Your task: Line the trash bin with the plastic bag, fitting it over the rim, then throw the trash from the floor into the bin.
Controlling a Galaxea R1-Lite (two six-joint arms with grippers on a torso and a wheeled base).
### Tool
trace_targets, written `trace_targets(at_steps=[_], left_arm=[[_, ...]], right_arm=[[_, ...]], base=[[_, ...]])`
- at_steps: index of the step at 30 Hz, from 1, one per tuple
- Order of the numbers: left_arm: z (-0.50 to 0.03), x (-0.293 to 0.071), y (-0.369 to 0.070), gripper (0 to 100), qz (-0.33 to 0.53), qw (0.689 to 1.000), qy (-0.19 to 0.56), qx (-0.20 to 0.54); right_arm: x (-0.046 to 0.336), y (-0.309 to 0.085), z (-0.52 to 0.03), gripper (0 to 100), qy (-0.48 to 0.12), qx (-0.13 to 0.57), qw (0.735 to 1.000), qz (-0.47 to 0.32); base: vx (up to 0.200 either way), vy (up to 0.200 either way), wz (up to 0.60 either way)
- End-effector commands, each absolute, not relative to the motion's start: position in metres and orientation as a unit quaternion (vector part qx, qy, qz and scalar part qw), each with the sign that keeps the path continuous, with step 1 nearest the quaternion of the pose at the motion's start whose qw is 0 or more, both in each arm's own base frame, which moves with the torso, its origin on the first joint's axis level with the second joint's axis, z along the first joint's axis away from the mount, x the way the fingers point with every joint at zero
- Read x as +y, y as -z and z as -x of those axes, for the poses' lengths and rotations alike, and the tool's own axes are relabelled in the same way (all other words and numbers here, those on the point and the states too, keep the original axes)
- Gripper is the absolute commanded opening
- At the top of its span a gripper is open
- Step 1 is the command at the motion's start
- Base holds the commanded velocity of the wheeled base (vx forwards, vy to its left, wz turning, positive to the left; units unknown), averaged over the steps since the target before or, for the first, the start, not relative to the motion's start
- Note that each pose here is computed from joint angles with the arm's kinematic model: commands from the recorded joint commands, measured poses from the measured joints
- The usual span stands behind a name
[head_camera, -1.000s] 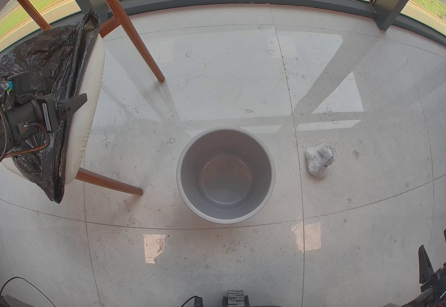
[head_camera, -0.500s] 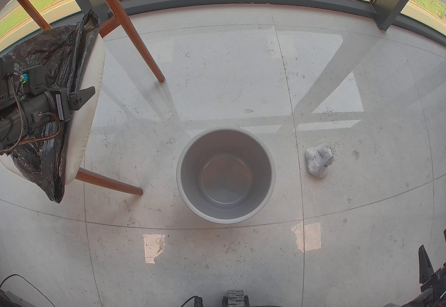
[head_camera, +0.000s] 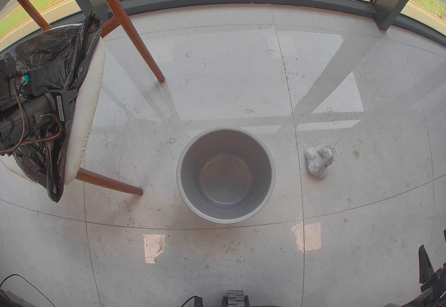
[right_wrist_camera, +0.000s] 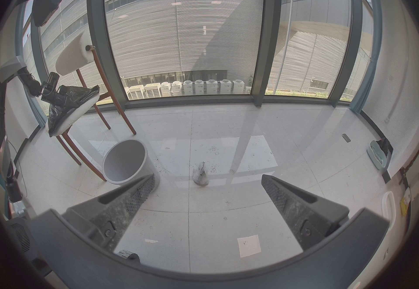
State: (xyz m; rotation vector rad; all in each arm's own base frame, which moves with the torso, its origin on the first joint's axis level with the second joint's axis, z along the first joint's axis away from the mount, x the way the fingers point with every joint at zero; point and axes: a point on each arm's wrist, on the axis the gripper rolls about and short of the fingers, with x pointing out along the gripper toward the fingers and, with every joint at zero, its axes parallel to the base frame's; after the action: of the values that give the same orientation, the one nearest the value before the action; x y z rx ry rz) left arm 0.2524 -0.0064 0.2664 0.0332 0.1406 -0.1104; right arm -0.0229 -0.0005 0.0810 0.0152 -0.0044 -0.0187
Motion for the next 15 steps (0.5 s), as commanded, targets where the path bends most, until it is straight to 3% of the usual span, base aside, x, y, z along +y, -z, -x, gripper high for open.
trace_targets(at_steps=[1,12,15], left_arm=[[-0.252,-0.006,-0.269,0,-0.017,0.996,0.055,0.067],[-0.248,-0.007,-0.283,0,0.013,0.997,0.062,0.053],[-0.239,-0.009,-0.299,0,0.078,0.989,0.106,0.066]], right_arm=[[-0.001,-0.076,0.023,100,0.009,-0.002,1.000,-0.008],[-0.001,-0.076,0.023,100,0.009,-0.002,1.000,-0.008],[-0.001,-0.076,0.023,100,0.009,-0.002,1.000,-0.007]], base=[[0.000,0.000,0.00],[0.000,0.000,0.00],[0.000,0.000,0.00]])
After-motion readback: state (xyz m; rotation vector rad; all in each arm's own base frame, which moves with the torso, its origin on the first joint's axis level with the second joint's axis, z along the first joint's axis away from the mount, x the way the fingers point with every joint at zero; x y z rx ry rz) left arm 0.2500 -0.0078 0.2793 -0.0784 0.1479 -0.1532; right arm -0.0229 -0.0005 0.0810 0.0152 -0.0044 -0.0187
